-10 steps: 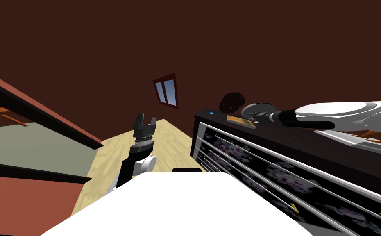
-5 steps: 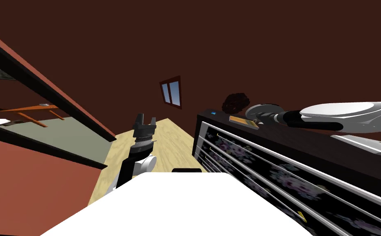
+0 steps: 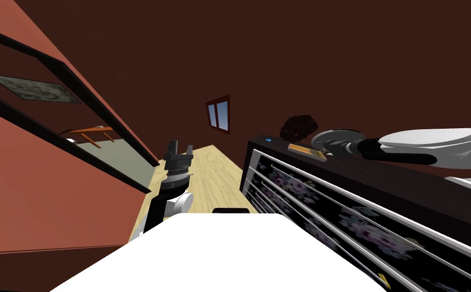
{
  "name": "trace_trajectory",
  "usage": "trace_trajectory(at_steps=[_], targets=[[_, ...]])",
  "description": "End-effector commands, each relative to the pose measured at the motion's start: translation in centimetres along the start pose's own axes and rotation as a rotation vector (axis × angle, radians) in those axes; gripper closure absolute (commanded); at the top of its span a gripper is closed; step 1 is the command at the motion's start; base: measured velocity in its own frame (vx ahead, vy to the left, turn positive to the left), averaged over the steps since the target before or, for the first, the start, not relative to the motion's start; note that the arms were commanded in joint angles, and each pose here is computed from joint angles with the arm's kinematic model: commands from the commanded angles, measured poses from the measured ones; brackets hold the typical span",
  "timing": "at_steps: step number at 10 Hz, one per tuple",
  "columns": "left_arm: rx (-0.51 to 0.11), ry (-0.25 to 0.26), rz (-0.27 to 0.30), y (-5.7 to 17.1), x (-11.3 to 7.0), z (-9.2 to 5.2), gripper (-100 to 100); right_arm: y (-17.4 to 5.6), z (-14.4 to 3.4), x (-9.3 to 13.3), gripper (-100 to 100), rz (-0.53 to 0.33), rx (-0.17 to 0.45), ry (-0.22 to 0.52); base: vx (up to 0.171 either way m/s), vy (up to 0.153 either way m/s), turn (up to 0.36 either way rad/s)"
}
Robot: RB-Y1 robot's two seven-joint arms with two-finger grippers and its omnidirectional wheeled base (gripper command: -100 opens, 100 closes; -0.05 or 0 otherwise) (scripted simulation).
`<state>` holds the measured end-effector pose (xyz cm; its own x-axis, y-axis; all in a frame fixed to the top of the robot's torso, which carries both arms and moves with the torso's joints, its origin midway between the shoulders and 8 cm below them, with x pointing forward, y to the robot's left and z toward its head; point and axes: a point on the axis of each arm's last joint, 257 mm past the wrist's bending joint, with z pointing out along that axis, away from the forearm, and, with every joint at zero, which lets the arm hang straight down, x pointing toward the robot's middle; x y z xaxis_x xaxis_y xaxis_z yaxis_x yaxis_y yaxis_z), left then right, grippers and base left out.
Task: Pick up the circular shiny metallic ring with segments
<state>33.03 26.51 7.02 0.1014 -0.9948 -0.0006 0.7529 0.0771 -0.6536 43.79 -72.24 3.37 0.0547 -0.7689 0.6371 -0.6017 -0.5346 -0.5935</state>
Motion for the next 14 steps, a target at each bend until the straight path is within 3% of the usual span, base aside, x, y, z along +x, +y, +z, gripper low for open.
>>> trace_trajectory(at_steps=[1,5,6,7,10,12,14], targets=[[0.0,0.0,0.0,0.0,0.0,0.0,0,0.0,0.0,0.0,100,0.0,0.0,0.0,-0.006,-0.001,-0.002],[0.0,0.0,0.0,0.0,0.0,0.0,0,0.1,0.0,0.0,100,0.0,-0.002,-0.001,-0.001,0.0,-0.004],[0.0,0.0,0.0,0.0,0.0,0.0,0,0.1,0.0,0.0,0,0.0,-0.002,-0.001,0.0,0.0,0.0],[0.0,0.0,0.0,0.0,0.0,0.0,0,-1.2,0.1,-0.9,100,-0.013,0.019,-0.022,0.082,0.005,-0.23],[0.0,0.0,0.0,0.0,0.0,0.0,0,-1.2,0.1,-0.9,100,-0.013,0.019,-0.022,0.053,0.007,-0.05],[0.0,0.0,0.0,0.0,0.0,0.0,0,-3.5,0.2,-2.9,100,-0.046,0.064,-0.068,0.094,0.0,-0.338],[0.0,0.0,0.0,0.0,0.0,0.0,0,-3.5,0.2,-2.9,100,-0.046,0.064,-0.068,0.068,0.017,-0.045]])
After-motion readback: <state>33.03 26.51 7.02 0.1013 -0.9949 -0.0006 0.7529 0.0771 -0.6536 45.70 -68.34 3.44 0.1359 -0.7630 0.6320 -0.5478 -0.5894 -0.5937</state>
